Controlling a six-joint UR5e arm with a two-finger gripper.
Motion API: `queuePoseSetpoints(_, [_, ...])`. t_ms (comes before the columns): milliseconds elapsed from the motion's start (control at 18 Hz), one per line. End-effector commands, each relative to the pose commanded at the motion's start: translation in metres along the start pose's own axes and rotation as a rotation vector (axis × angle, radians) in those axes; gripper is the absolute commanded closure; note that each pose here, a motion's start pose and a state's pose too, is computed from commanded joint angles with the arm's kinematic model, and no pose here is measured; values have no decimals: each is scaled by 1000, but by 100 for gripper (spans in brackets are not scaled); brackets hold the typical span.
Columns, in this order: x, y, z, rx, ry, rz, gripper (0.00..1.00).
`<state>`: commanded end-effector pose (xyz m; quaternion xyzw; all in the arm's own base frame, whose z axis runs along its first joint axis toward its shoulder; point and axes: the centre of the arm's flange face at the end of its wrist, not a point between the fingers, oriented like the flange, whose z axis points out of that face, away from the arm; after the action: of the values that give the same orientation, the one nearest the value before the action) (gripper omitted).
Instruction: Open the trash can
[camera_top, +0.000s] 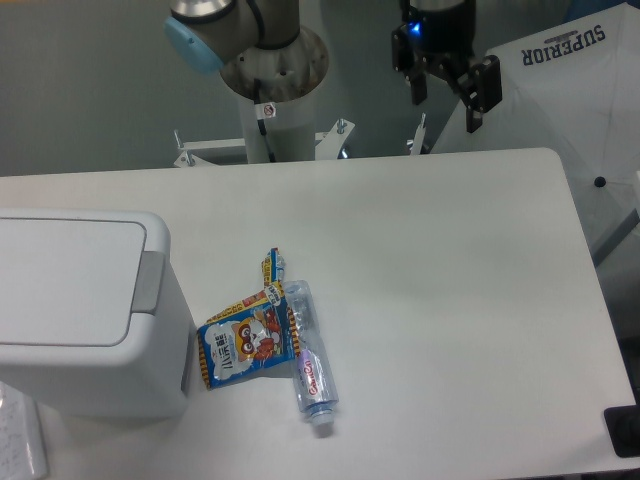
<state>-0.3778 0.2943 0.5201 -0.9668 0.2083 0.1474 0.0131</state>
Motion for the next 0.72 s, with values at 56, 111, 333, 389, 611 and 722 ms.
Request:
queuePoseSetpoints(56, [0, 0, 1, 0, 2, -1, 0])
queuePoseSetpoints(111, [-1, 0, 0, 0, 0, -5, 0])
queuePoseSetpoints(333, [-4, -6, 6, 44, -4, -130, 0])
queuePoseSetpoints(389, [-3, -6, 10, 47, 0, -171, 0])
queuePoseSetpoints(611, [-5, -12, 21, 56, 19, -266, 0])
queuePoseSetpoints(722, [-5, -26, 24, 108, 32, -346, 0])
